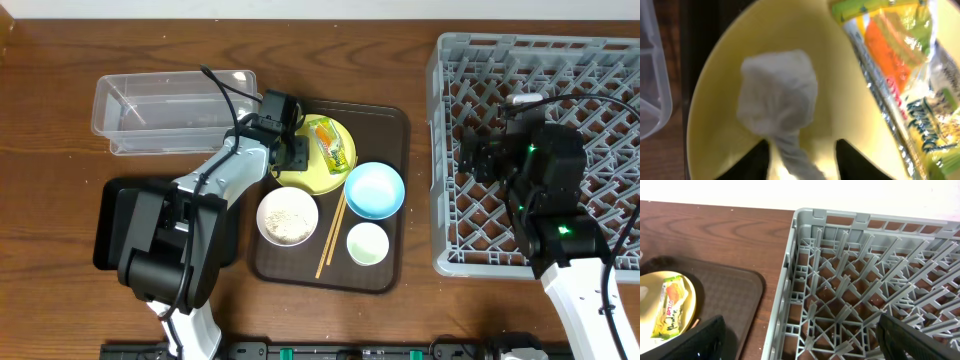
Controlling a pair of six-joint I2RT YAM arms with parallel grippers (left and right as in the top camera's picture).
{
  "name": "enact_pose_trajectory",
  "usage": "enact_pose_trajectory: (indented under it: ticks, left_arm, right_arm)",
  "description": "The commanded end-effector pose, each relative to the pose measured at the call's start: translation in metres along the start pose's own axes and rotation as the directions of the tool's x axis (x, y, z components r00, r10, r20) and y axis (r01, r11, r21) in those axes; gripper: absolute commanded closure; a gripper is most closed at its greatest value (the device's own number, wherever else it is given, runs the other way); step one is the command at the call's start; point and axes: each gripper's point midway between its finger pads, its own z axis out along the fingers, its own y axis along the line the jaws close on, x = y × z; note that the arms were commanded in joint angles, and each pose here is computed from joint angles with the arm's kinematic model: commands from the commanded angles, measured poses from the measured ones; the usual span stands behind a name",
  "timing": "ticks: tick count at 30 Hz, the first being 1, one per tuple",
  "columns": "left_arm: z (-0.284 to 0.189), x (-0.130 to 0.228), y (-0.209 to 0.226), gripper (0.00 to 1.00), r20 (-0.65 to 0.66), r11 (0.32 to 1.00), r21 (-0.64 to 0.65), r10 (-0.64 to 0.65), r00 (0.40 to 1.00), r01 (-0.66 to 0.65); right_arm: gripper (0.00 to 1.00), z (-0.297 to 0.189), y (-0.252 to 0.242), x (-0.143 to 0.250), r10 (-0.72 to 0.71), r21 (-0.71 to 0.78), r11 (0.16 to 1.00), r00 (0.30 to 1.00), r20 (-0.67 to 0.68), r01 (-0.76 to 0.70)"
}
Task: Sort waste into correct bins and load items into the dishwasher rack
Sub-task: 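Move the left gripper over the yellow plate toward the wrapper, then grasp the green wrapper and tissue on the yellow plate with left gripper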
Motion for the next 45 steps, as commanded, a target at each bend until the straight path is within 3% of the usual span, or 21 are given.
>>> enact_pose_trajectory:
  ticks: [1, 7, 11, 19, 26, 30, 32, 36, 41, 45]
  left_arm:
    - [-0.001, 0.0, 0.001, 0.69, -0.008, 1.0, -0.014, 0.001, 1.0, -0.001]
    - [-0.003, 0.0, 0.001, 0.87, -0.008, 1.0, -0.013, 0.001, 1.0, -0.001]
    - [-0.017, -0.009, -0.003, 0.92, 0.03, 1.0, -0.003, 0.005, 1.0, -0.005]
    - [-0.087, -0.059, -0.005, 0.92, 0.252, 1.0, 0.023, -0.01, 0.968, 0.005]
    - [-0.145, -0.105, 0.062, 0.9, 0.477, 0.982, -0.109, -0.083, 0.875, 0.153]
    - [-0.149, -0.117, 0.096, 0.9, 0.521, 0.967, -0.127, -0.125, 0.845, 0.222]
    - [-0.144, -0.119, 0.11, 0.83, 0.527, 0.96, -0.135, -0.142, 0.838, 0.247]
    - [-0.14, -0.121, 0.118, 0.48, 0.528, 0.956, -0.137, -0.152, 0.835, 0.261]
    - [-0.141, -0.122, 0.106, 0.43, 0.526, 0.966, -0.11, -0.143, 0.838, 0.234]
    - [-0.127, -0.109, 0.055, 0.43, 0.441, 0.992, 0.036, -0.121, 0.889, 0.117]
  right_arm:
    - [0.06, -0.004, -0.001, -0.011, -0.001, 0.001, 1.0, 1.0, 0.025, 0.001]
    - [0.06, -0.004, -0.001, -0.011, -0.001, 0.001, 1.0, 1.0, 0.025, 0.001]
    - [0.06, -0.004, -0.001, -0.011, -0.001, 0.001, 1.0, 1.0, 0.025, 0.001]
    - [0.05, -0.004, -0.002, -0.011, -0.002, 0.002, 1.0, 1.0, 0.025, 0.002]
    - [0.05, -0.004, -0.002, -0.011, -0.006, 0.002, 1.0, 1.0, 0.025, 0.006]
    - [0.04, -0.004, -0.002, -0.011, -0.006, 0.002, 1.0, 1.0, 0.025, 0.006]
    - [0.04, -0.004, -0.002, -0.011, -0.005, 0.002, 1.0, 1.0, 0.025, 0.005]
    - [0.04, -0.004, -0.002, -0.011, -0.005, 0.002, 1.0, 1.0, 0.025, 0.005]
    - [0.05, -0.004, -0.002, -0.011, -0.006, 0.002, 1.0, 1.0, 0.025, 0.005]
    - [0.04, -0.004, -0.002, -0.012, -0.005, 0.002, 1.0, 1.0, 0.026, 0.005]
